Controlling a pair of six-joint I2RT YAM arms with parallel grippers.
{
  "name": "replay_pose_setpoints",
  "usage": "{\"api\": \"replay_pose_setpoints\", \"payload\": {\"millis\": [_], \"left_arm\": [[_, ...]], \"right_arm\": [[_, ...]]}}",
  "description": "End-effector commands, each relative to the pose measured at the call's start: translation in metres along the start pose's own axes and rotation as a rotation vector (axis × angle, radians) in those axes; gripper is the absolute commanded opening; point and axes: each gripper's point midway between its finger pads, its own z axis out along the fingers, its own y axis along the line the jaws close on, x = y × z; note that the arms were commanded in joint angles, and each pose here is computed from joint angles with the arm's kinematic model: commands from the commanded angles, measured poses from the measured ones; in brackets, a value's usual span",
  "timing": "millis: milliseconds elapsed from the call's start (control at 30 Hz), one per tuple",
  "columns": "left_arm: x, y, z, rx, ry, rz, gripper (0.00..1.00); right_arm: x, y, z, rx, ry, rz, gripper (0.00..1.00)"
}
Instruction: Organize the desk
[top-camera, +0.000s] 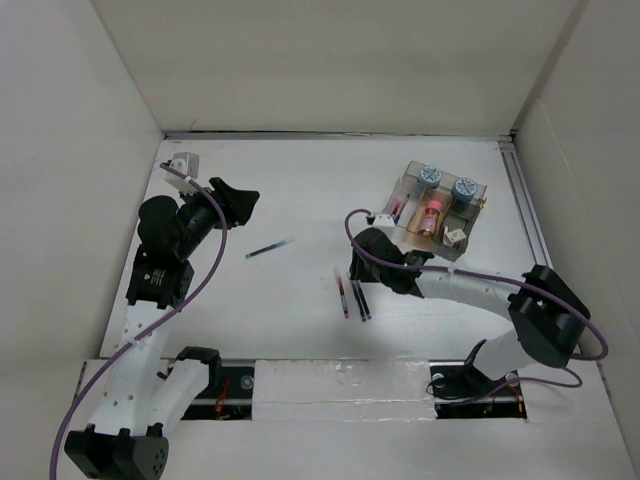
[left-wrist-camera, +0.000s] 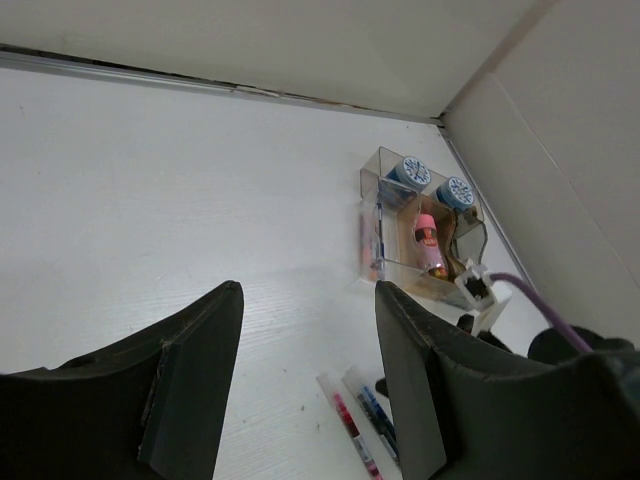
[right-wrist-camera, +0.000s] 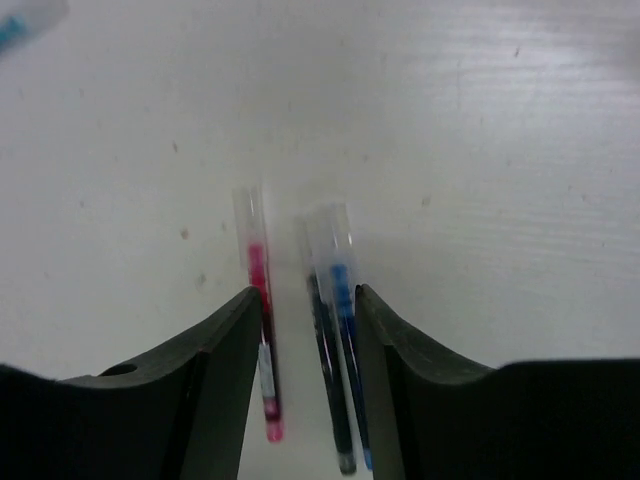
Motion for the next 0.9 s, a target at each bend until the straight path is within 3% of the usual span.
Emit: {"api": "replay_pose_setpoints", "payload": {"millis": [0,100,367,733,867], "left_arm": [[-0.008,-0.006,0.001,0.031,-0.031,0.015,0.51],[-0.01,-0.007,0.0,0.037,-0.038,0.016,0.51],[-0.008,-0.007,0.001,0.041,-0.03,0.012,0.52],[-0.01,-0.009,-0.001,0.045,-0.038,0.015,0.52],[-0.011,-0.01,-0.002,0.046,-0.043,0.018,0.51]], "right_arm": [[0.031,-0.01,-0.017,0.015,0.064,-0.074,0.49],[0.056,-0.013,-0.023,0.015,0.111,-0.092,0.47],[0.081,-0.024,-0.021,0.053,0.153,-0.062,0.29],[0.094,-0.022,-0.006,0.109,0.196,-0.117,0.29],[0.088,-0.027,0.001,0.166,0.159,-0.112,0.03]]}}
